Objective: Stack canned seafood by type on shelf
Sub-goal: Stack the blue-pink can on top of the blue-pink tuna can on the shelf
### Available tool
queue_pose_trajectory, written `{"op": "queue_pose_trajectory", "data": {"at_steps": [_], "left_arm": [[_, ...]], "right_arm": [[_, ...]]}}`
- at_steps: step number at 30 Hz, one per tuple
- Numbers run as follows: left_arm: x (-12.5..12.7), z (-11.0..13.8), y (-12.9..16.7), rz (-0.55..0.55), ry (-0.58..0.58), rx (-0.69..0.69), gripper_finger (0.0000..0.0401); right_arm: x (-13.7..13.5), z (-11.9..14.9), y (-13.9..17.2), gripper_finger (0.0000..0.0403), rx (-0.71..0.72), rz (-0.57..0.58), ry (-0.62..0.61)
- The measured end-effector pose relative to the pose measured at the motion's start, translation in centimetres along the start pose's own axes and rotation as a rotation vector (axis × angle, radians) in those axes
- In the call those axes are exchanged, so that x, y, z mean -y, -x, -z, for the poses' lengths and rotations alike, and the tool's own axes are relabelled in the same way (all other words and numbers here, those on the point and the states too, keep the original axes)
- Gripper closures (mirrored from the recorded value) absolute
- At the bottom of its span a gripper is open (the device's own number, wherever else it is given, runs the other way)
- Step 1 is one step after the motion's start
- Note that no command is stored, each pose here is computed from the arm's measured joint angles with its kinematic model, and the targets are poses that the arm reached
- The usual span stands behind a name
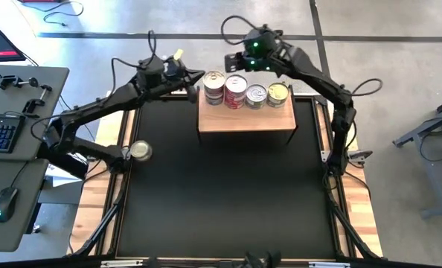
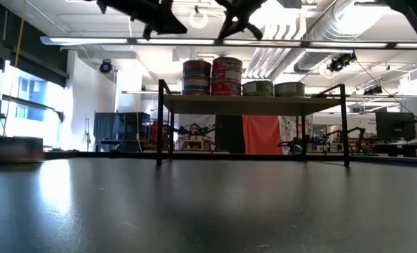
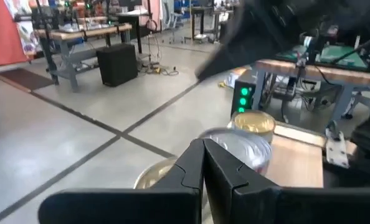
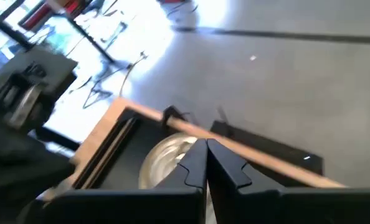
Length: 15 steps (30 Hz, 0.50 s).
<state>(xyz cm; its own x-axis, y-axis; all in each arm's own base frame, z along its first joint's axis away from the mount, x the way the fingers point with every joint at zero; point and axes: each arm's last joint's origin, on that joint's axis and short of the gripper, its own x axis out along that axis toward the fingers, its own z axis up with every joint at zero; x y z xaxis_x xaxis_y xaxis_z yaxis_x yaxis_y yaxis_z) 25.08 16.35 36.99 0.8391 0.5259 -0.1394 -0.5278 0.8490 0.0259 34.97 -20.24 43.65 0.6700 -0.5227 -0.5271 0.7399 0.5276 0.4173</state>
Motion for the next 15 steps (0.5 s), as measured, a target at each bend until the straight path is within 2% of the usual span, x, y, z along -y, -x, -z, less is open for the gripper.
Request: {"op": "queue_pose_trajectory", "data": {"at_steps": [4, 8, 11, 15], "left_arm": [[0.7, 0.7, 1.7, 0.035, 0.036, -0.035, 0.0401], [2.7, 3.5, 3.5, 0.170, 0.101, -0.122, 0.0401], [4.8, 6.7, 6.2, 0.255, 0.103, -0.281, 0.0401], [6.5, 9.0, 10.6, 0.276, 0.126, -0.593, 0.0400]], "right_arm": [[0.4, -0.7, 1.3, 0.0403, 0.036, 0.016, 0.014], [0.0, -0.9, 2.8, 0.0402, 0.020, -0.062, 0.060], [-0.6, -0.6, 3.7, 0.0393, 0.019, -0.087, 0.129], [-1.0, -0.3, 4.9, 0.0355, 0.008, -0.101, 0.217]]}}
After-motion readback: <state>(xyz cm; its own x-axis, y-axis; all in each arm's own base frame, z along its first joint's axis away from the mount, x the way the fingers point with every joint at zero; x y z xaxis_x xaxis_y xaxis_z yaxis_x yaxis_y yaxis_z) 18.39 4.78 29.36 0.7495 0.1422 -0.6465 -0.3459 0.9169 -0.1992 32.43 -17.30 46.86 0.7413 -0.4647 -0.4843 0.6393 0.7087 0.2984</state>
